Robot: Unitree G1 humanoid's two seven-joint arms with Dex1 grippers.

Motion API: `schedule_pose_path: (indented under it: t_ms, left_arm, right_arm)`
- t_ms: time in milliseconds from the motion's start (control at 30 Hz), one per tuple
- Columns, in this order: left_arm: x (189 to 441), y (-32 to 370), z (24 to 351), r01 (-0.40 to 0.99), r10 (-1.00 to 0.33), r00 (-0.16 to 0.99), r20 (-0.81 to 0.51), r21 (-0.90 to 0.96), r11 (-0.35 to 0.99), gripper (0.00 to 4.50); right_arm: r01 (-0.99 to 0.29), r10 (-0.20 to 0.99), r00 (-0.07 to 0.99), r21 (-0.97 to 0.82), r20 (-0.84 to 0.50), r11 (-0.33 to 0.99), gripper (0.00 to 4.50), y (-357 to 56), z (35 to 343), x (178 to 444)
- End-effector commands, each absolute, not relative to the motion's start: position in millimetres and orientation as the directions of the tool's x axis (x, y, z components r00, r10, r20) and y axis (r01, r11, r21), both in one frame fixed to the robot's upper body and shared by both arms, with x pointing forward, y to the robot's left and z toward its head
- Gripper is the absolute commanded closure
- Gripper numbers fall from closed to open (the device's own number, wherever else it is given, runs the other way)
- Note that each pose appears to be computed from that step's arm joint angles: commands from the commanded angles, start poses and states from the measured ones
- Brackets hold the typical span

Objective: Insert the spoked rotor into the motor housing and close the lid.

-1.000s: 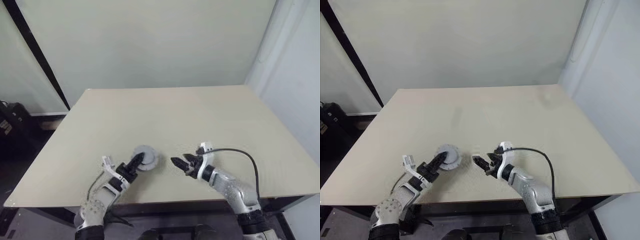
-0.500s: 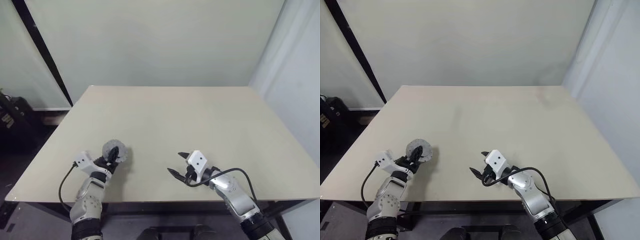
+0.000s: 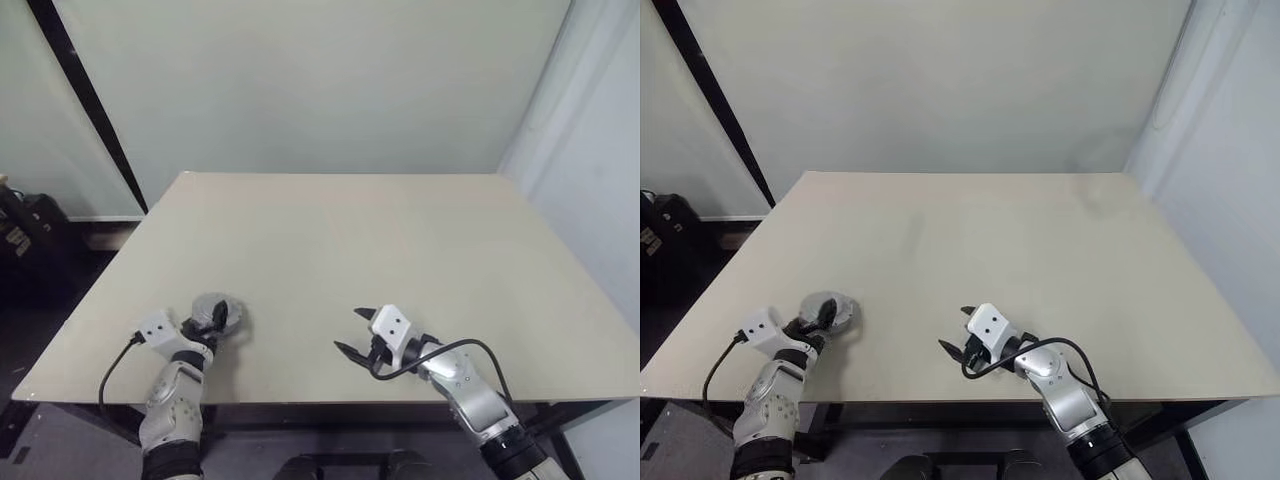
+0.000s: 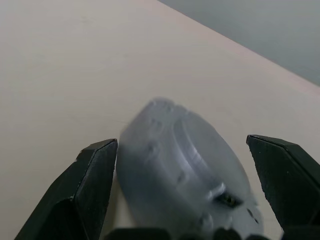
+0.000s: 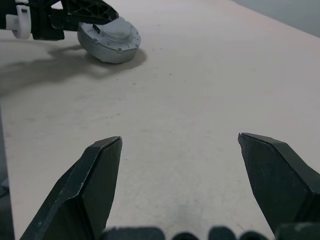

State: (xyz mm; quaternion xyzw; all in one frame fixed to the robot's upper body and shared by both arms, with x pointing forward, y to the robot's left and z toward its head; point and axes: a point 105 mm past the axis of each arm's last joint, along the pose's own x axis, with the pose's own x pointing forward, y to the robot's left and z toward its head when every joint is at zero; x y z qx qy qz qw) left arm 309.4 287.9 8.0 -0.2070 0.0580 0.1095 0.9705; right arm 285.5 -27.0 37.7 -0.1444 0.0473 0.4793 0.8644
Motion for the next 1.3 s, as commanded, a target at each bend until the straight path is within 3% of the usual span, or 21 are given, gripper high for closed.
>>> schedule_pose_path:
  t_ms: [33, 167, 300, 433, 567, 667, 1300]
  left_arm:
    - [309.9, 299.5, 24.4, -0.261, 0.241, 0.965, -0.100, -0.330, 0.907, 0.03]
    - [304.5, 306.5, 24.7, -0.290, 0.273, 0.957, -0.099, -0.312, 0.905, 0.03]
    - [302.2, 298.3, 36.7, -0.206, 0.198, 0.978, -0.057, -0.267, 0.941, 0.03]
    - [300.8, 251.2, 58.3, 0.114, -0.119, 0.993, -0.020, -0.169, 0.979, 0.03]
    - [281.0, 179.8, 69.9, 0.498, -0.506, 0.861, -0.046, -0.128, 0.858, 0.03]
    - [270.6, 164.6, 68.1, 0.596, -0.606, 0.791, -0.077, -0.123, 0.794, 0.03]
    - [264.0, 185.0, 54.3, 0.545, -0.559, 0.815, -0.156, -0.123, 0.829, 0.03]
  right_arm:
    - [-0.843, 0.826, 0.529, -0.227, -0.192, 0.487, 0.45, -23.5, 45.6, 286.5]
    - [-0.846, 0.828, 0.524, -0.230, -0.198, 0.480, 0.45, -22.6, 44.0, 286.4]
    - [-0.837, 0.817, 0.544, -0.192, -0.188, 0.513, 0.45, -26.6, 44.1, 289.2]
    - [-0.793, 0.772, 0.609, -0.147, -0.182, 0.591, 0.45, -42.6, 45.1, 299.2]
    - [-0.686, 0.675, 0.726, -0.069, -0.131, 0.724, 0.45, -69.5, 54.6, 313.8]
    - [-0.646, 0.635, 0.761, -0.071, -0.131, 0.760, 0.45, -78.9, 55.0, 313.6]
    - [-0.635, 0.622, 0.769, -0.069, -0.147, 0.769, 0.45, -66.0, 46.5, 297.8]
